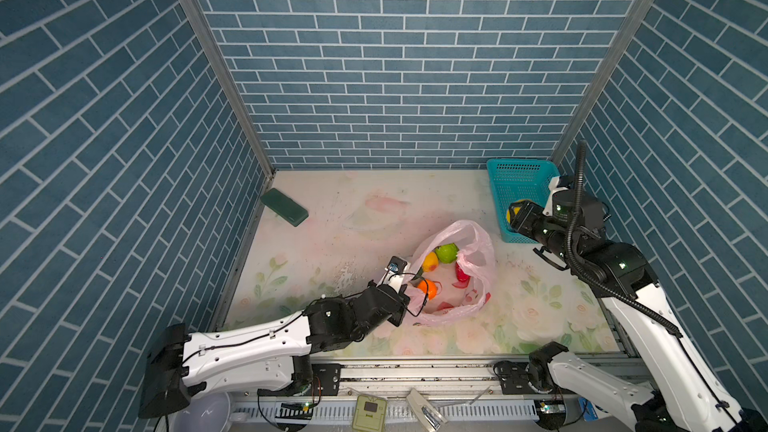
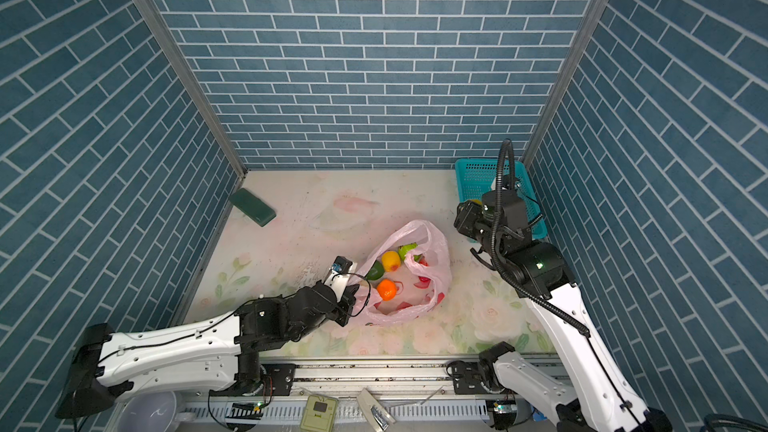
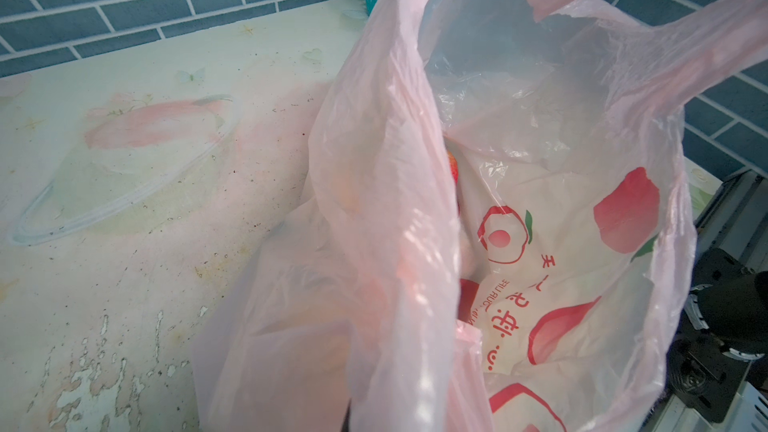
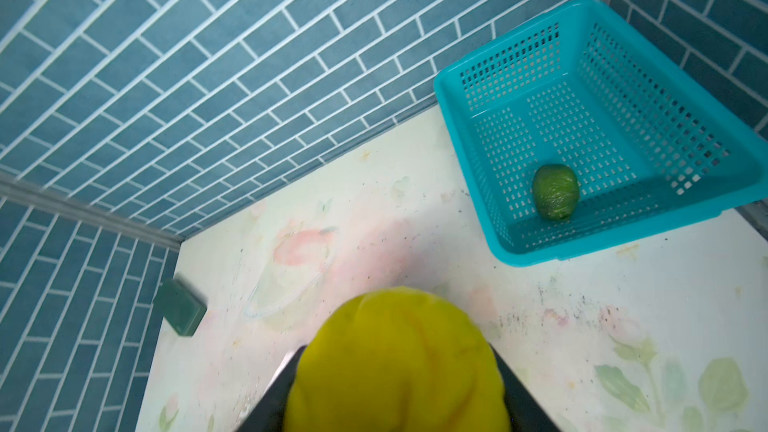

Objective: Untie the knot of the plastic bag and take out the fruit
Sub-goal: 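Carry the yellow quince with the right gripper over the teal basket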

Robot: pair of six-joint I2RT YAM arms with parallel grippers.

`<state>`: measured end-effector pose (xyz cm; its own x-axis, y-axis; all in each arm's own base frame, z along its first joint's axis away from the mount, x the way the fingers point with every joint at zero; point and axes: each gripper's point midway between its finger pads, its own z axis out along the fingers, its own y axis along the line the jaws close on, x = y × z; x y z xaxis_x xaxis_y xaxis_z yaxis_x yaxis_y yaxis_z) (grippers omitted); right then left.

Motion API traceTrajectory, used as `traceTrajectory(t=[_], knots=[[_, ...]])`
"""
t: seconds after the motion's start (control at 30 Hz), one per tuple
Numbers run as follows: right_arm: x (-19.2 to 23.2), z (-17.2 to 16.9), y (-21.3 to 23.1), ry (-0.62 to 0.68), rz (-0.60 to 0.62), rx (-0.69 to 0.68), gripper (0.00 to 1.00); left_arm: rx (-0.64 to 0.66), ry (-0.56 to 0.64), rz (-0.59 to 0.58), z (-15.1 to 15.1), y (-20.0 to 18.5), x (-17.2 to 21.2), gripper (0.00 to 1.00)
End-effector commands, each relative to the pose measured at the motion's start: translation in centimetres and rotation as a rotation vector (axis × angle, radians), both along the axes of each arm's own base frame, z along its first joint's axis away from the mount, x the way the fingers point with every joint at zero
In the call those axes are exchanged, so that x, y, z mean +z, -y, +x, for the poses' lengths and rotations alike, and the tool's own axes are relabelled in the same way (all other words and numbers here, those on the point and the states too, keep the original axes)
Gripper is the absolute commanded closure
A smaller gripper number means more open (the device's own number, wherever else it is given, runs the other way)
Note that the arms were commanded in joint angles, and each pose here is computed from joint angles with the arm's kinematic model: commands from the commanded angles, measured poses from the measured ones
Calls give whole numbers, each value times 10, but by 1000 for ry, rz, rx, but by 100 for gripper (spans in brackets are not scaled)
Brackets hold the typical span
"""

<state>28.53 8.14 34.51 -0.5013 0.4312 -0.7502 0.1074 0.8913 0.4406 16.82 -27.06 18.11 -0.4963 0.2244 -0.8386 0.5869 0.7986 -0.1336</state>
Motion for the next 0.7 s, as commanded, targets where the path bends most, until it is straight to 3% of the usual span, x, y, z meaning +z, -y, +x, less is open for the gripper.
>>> traceTrajectory(t=[0.0,0.3,0.67], knots=[[-17,26,9,-16,-1,21,46,-7,3,12,-1,0,5,100],[-73,111,60,-72,47,-99,46,-12,5,-11,0,8,14,100],[-158,192,92,-200,4,-124,46,1,8,-9,3,9,14,100]])
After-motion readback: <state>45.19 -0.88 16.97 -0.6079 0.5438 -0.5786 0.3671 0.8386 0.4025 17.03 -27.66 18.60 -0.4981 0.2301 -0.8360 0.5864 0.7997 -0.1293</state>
